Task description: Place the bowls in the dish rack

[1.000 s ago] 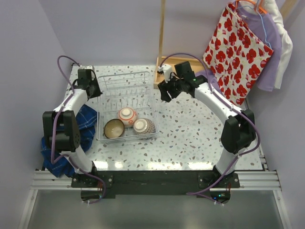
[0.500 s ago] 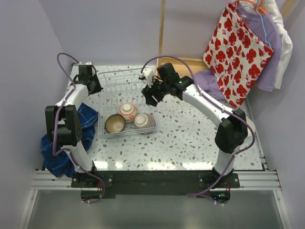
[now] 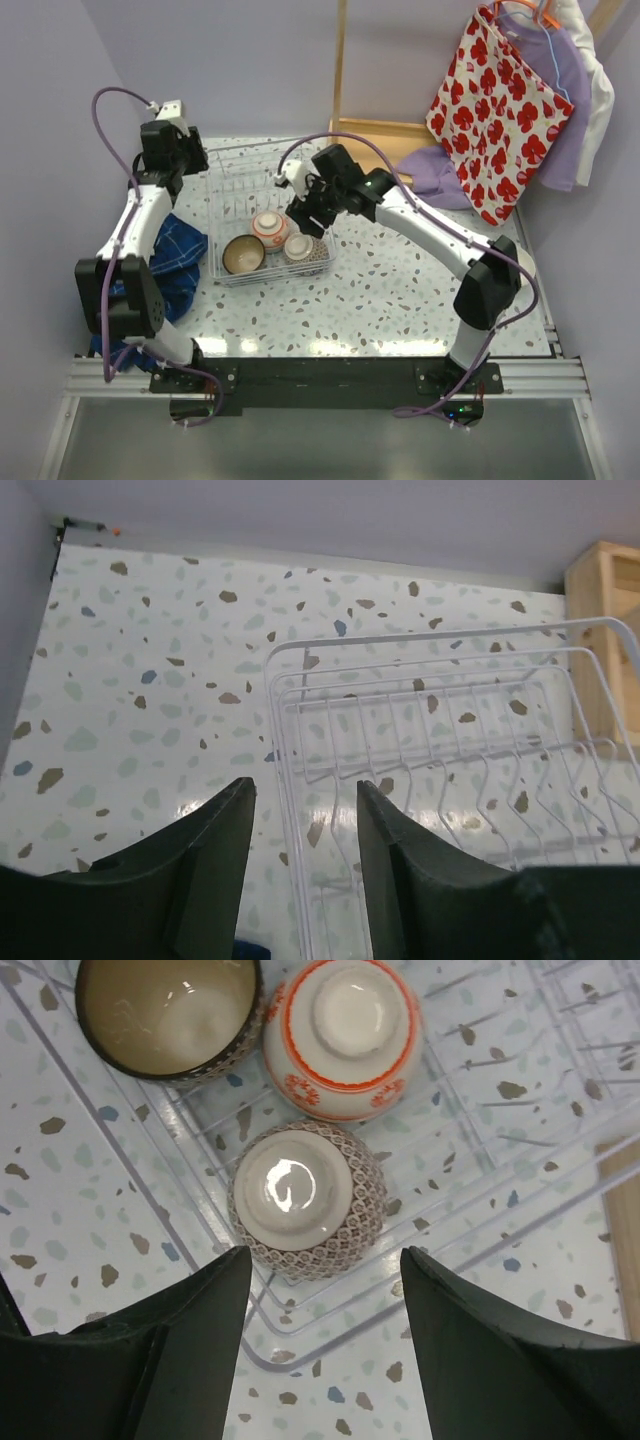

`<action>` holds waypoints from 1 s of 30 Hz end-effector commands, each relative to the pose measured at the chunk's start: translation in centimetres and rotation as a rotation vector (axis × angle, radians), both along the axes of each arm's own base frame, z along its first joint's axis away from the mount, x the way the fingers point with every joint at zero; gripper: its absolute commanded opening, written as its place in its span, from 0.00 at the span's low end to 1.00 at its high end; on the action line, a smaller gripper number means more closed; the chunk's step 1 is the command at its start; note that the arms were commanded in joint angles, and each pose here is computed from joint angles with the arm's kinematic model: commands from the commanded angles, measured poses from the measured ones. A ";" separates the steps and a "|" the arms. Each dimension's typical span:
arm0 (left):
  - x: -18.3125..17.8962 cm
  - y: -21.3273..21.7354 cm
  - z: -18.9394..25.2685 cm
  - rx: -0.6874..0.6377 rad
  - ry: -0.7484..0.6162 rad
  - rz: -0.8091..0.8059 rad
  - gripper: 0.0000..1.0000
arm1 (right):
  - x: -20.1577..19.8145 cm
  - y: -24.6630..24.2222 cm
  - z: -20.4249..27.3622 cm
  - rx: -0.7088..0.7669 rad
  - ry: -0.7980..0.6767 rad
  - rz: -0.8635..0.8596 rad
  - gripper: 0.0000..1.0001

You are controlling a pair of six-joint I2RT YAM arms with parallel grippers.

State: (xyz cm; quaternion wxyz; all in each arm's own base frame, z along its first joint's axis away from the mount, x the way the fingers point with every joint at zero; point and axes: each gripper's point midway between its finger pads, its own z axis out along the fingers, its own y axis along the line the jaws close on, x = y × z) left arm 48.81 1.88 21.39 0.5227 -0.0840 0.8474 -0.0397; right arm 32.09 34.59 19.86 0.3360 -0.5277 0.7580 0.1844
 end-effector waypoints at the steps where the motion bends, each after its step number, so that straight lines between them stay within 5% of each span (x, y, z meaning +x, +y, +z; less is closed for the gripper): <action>1: -5.4 -3.0 7.0 0.157 -0.188 -0.282 0.51 | 2.1 -5.1 6.4 0.059 -0.105 -0.233 0.66; 5: -12.5 -7.2 5.2 0.190 -0.093 -0.537 0.54 | 5.3 -11.2 6.1 0.082 -0.085 -0.530 0.73; 9: -17.5 -11.3 0.3 0.182 0.046 -0.684 0.54 | 6.5 -13.8 5.6 0.095 -0.076 -0.620 0.77; 14: -20.3 -14.8 -2.9 0.042 0.172 -0.666 0.54 | 6.9 -15.0 5.9 0.112 -0.071 -0.663 0.83; 17: -20.5 -15.8 -4.4 -0.051 0.208 -0.637 0.54 | 6.7 -15.6 5.9 0.108 -0.089 -0.671 0.86; 30: -20.2 -16.3 -8.4 -0.076 0.339 -0.618 0.53 | 4.1 -19.4 5.1 0.121 -0.074 -0.739 0.88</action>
